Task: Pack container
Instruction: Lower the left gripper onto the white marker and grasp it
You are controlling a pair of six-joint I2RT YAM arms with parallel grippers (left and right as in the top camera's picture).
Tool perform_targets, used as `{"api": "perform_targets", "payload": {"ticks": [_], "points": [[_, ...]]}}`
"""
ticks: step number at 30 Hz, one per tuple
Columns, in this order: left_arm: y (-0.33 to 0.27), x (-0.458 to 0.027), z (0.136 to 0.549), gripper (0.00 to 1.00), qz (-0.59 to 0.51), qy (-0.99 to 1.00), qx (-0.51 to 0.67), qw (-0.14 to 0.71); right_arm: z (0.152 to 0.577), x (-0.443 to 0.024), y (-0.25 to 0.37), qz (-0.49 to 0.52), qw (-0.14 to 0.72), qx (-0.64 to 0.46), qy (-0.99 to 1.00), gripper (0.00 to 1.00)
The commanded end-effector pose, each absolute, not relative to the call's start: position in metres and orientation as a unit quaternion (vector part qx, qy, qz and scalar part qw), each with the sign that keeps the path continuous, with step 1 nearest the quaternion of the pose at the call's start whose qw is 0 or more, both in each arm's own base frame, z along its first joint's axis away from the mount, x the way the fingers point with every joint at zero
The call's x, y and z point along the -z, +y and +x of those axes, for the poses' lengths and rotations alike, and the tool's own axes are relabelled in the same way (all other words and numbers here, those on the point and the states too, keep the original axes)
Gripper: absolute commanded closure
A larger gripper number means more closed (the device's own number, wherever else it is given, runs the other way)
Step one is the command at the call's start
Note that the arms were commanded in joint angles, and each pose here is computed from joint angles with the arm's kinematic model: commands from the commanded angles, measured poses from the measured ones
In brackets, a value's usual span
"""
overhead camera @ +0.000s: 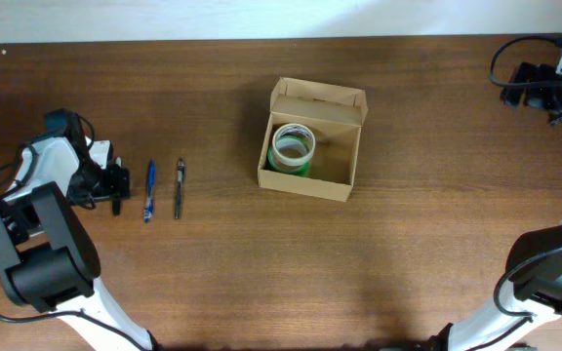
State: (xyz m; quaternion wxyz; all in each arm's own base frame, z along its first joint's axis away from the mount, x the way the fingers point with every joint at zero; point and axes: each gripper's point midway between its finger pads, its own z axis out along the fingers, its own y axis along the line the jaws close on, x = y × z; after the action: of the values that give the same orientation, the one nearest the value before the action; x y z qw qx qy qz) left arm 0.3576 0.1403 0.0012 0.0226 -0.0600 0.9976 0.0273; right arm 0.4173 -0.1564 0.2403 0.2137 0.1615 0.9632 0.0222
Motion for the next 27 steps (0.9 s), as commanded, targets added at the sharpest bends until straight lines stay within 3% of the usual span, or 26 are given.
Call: {"api": "perform_targets", "payload": {"ticks": [1,3,9,13,23,27], "points": [[0.131,-0.002,0.371,0.33,-0.062,0.997,0.009,0.049,0.418,-0.241,-0.154,0.163,0.215,-0.029,0.962,0.01],[0.129,-0.002,0.376,0.45,-0.06,0.996,0.016,0.061,0.418,-0.241,-0.154,0.163,0.215,-0.029,0.962,0.01],[0.123,-0.002,0.386,0.63,-0.048,0.996,0.012,0.073,0.418,-0.241,-0.154,0.164,0.215,-0.029,0.962,0.01],[0.12,0.001,0.387,0.81,-0.044,0.997,0.01,0.07,0.418,-0.241,-0.154,0.163,0.215,-0.029,0.962,0.01],[0.118,0.033,0.369,0.81,-0.075,0.997,0.011,0.014,0.418,-0.241,-0.154,0.163,0.215,-0.029,0.962,0.01],[0.121,0.034,0.367,0.74,-0.075,0.997,0.002,0.008,0.418,-0.241,-0.154,0.163,0.215,-0.029,0.962,0.01]]}}
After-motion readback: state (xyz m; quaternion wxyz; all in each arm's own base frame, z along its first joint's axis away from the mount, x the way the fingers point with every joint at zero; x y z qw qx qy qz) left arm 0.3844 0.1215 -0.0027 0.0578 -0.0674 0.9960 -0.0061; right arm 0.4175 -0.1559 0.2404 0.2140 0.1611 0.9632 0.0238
